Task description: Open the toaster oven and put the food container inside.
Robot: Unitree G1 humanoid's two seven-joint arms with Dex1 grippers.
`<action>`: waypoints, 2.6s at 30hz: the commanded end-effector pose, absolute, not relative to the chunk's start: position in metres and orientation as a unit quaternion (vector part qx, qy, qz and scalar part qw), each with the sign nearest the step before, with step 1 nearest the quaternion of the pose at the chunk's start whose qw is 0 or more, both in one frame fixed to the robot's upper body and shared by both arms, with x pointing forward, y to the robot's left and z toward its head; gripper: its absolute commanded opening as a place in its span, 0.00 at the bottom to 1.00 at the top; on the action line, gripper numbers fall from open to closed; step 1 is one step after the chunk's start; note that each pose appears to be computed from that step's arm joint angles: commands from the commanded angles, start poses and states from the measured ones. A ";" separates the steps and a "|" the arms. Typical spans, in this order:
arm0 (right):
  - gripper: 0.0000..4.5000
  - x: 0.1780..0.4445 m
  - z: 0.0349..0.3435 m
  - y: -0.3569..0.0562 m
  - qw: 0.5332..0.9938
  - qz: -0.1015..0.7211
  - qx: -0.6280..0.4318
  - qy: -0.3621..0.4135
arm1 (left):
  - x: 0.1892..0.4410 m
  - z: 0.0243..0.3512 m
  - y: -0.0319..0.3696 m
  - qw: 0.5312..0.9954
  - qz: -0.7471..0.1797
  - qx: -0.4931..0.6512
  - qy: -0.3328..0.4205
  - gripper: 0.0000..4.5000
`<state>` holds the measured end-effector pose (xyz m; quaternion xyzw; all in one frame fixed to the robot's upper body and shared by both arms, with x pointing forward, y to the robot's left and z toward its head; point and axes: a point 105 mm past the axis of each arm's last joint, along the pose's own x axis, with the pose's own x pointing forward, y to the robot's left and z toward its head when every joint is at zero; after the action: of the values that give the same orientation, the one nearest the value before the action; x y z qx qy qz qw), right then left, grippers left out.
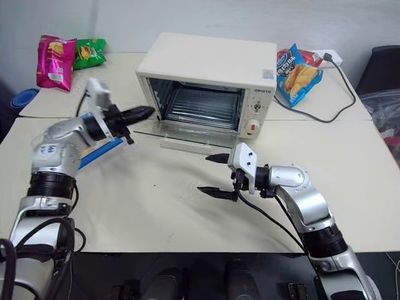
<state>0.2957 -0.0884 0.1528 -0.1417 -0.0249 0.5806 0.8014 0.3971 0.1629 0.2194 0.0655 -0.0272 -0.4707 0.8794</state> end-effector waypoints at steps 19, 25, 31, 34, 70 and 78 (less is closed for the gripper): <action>1.00 0.270 0.184 -0.162 0.876 0.440 -0.099 -0.171 | 0.361 0.152 0.177 0.931 -0.357 0.074 -0.013 0.10; 1.00 0.275 0.188 -0.136 0.856 0.469 -0.074 -0.206 | 0.284 0.163 0.251 0.967 -0.239 -0.039 -0.081 0.45; 1.00 0.275 0.201 -0.110 0.835 0.483 -0.061 -0.256 | 0.216 0.164 0.373 0.986 0.048 -0.106 -0.117 0.80; 1.00 0.272 0.202 -0.100 0.819 0.504 -0.071 -0.266 | 0.199 0.153 0.402 0.976 0.135 -0.144 -0.090 1.00; 1.00 0.280 0.201 -0.099 0.819 0.512 -0.105 -0.237 | 0.329 0.211 0.416 0.963 0.115 -0.189 0.153 0.07; 1.00 0.284 0.195 -0.116 0.835 0.493 -0.109 -0.219 | 0.341 0.268 0.372 0.981 -0.022 -0.127 0.147 0.02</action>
<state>0.2868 -0.1086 0.1902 -0.1102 -0.2108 0.4987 0.8335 0.3387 0.3954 0.2351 -0.1757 0.1645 0.0401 0.9698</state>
